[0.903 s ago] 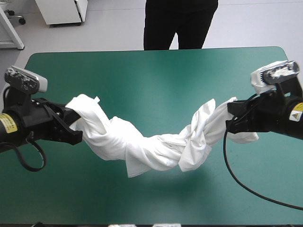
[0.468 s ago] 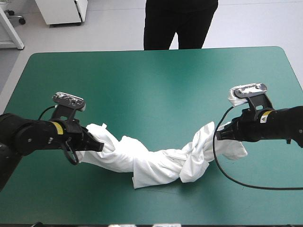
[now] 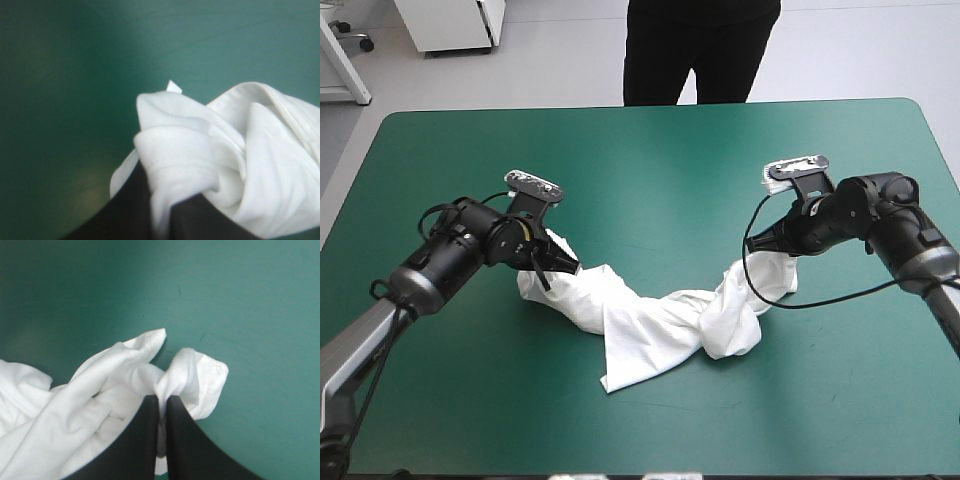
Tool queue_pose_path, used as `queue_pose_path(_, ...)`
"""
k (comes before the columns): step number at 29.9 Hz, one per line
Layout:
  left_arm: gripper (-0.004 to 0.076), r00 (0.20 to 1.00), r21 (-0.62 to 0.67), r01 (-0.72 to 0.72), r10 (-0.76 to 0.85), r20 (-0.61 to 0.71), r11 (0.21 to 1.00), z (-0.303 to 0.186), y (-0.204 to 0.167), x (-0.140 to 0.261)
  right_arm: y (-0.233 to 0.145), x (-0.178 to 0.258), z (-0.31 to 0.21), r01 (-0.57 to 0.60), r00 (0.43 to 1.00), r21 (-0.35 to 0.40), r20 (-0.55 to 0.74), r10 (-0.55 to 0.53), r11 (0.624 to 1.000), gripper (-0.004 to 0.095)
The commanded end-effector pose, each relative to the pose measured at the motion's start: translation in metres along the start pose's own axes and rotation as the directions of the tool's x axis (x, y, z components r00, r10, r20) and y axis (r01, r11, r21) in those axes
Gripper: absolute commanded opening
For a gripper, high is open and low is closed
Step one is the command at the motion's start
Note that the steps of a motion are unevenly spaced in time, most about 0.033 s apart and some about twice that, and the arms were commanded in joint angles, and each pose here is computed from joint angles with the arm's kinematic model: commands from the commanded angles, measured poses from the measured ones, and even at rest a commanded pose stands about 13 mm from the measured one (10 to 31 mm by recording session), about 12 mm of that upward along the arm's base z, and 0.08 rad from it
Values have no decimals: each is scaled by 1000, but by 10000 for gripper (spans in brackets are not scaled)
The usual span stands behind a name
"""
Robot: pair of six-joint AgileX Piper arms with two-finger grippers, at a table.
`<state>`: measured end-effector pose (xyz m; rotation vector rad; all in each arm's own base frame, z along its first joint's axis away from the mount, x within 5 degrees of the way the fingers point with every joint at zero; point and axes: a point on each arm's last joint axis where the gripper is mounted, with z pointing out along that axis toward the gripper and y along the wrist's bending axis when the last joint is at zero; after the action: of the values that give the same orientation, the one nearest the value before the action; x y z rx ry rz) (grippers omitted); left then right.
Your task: Fold the cloth
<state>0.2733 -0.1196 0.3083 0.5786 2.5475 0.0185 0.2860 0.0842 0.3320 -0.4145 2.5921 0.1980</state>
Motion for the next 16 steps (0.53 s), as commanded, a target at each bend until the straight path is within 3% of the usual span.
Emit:
queue_pose_path(1,-9,997,-17,33,-32,72,999,7,9,-13,-1,-14,4,21,997,16,75,-22,1000,-17)
queue_pose_path(9,29,994,-45,100,-98,46,994,37,29,-20,-8,-22,30,14,996,58,86,-19,998,-16)
queue_pose_path(12,168,994,-45,101,-99,39,994,45,30,-23,-12,-24,36,23,996,99,84,-31,995,35)
queue_pose_path(16,449,993,-31,115,-114,30,993,48,29,-25,-13,-30,33,30,992,115,118,-43,993,292)
